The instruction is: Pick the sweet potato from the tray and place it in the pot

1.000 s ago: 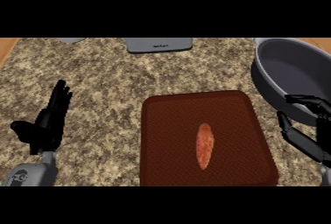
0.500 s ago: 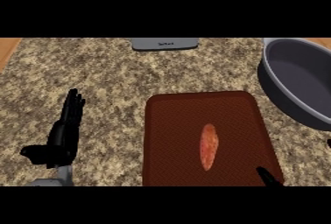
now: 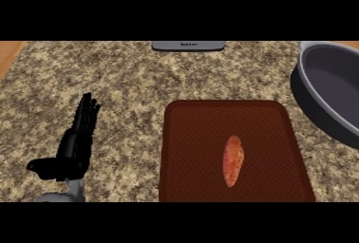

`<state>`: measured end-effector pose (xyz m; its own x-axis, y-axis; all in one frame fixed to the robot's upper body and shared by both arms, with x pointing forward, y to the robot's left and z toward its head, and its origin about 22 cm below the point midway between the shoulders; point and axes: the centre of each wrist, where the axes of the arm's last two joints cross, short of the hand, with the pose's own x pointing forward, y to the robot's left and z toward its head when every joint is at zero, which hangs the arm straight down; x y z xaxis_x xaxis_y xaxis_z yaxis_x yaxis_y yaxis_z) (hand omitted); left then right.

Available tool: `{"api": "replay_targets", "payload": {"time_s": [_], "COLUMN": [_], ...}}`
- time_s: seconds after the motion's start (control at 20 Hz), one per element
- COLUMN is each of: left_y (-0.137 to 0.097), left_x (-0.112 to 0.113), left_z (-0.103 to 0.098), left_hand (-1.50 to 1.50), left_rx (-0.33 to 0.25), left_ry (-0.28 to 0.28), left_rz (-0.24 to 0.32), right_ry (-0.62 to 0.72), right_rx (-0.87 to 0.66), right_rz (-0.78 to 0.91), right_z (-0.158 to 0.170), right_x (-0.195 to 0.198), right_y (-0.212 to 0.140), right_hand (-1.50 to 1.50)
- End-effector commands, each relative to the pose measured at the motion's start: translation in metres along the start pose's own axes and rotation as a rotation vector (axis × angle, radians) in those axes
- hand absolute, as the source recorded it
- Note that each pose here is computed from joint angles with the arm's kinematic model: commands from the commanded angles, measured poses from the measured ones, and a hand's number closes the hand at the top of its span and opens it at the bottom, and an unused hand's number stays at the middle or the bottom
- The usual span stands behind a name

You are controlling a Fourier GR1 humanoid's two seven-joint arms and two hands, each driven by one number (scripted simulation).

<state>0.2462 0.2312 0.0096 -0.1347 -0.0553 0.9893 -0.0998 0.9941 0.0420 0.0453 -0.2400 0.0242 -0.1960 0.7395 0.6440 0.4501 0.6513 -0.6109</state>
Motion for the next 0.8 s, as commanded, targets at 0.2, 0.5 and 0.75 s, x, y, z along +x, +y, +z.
{"api": "replay_targets", "payload": {"time_s": [0.2, 0.5, 0.75], "left_y": [-0.006, -0.017, -0.009], "left_x": [0.006, 0.002, 0.002], "left_z": [0.000, 0.001, -0.002], "left_hand": [0.00, 0.00, 0.00], "left_rx": [-0.038, -0.016, -0.032], "left_ry": [-0.011, -0.019, -0.009], "left_rz": [0.009, -0.011, -0.010], "right_ry": [0.226, 0.290, 0.383], "right_rx": [0.222, 0.279, 0.374], "right_rz": [0.203, 0.208, 0.326], "right_z": [0.009, -0.026, -0.055], "right_x": [0.030, 0.067, 0.061], "right_y": [-0.007, 0.045, 0.077], "right_hand": [-1.50, -1.50, -1.50]}}
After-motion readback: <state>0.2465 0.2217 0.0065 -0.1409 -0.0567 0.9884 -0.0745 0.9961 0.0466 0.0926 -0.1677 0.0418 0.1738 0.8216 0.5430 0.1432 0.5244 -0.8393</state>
